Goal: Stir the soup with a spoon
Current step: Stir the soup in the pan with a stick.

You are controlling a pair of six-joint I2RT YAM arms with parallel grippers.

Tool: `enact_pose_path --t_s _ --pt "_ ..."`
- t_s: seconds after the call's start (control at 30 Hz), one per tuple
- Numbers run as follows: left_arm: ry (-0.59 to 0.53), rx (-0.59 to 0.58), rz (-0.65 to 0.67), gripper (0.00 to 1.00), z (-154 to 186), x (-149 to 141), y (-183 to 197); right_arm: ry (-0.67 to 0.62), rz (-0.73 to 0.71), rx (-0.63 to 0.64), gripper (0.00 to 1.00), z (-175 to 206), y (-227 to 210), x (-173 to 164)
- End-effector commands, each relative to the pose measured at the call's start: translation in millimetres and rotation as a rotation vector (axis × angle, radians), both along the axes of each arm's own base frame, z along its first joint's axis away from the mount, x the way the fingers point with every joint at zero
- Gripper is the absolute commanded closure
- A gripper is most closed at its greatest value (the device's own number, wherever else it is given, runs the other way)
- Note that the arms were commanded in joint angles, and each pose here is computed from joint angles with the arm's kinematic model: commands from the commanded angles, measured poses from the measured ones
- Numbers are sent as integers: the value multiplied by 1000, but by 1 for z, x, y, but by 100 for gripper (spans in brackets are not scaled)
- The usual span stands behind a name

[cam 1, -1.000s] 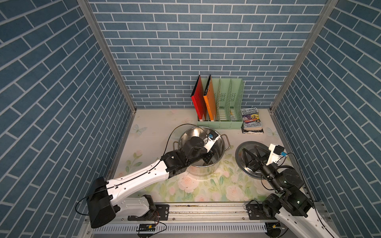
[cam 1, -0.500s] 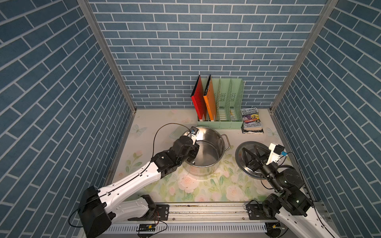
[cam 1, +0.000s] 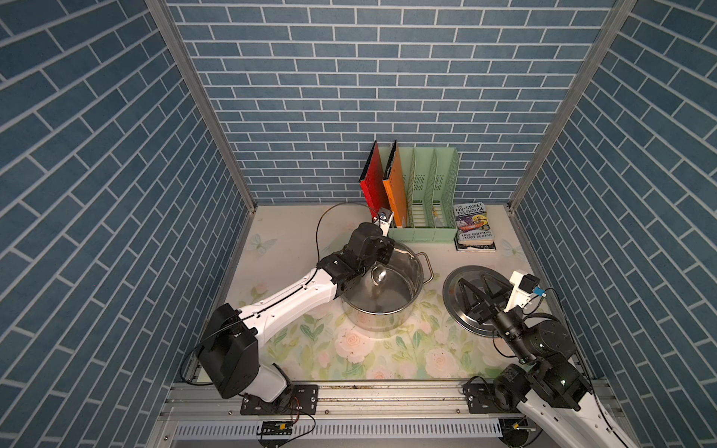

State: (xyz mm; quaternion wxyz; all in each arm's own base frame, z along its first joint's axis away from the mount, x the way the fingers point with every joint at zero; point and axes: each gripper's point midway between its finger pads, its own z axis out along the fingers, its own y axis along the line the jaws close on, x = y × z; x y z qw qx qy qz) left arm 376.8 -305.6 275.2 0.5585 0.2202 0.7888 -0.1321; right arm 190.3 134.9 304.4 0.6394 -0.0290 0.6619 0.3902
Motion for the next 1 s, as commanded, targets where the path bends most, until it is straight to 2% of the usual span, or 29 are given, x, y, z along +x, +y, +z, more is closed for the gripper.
enact_pose_path --t_s 0.0,0.27,0.5,0.77,0.97 --pt "-56 -50 -118 100 18 -5 -35 -20 -11 8 2 12 -6 -4" --pt "-58 -69 -271 100 18 -44 -81 -20 -16 8 2 11 -7 -5" --pt "-46 -44 -360 100 14 -91 -92 -15 -12 3 3 7 -5 -3" --pt "-1 10 -250 100 -5 -114 -37 -8 -12 1 3 3 -2 0" --pt "26 58 -78 100 -20 -101 21 -9 5 1 3 3 4 3"
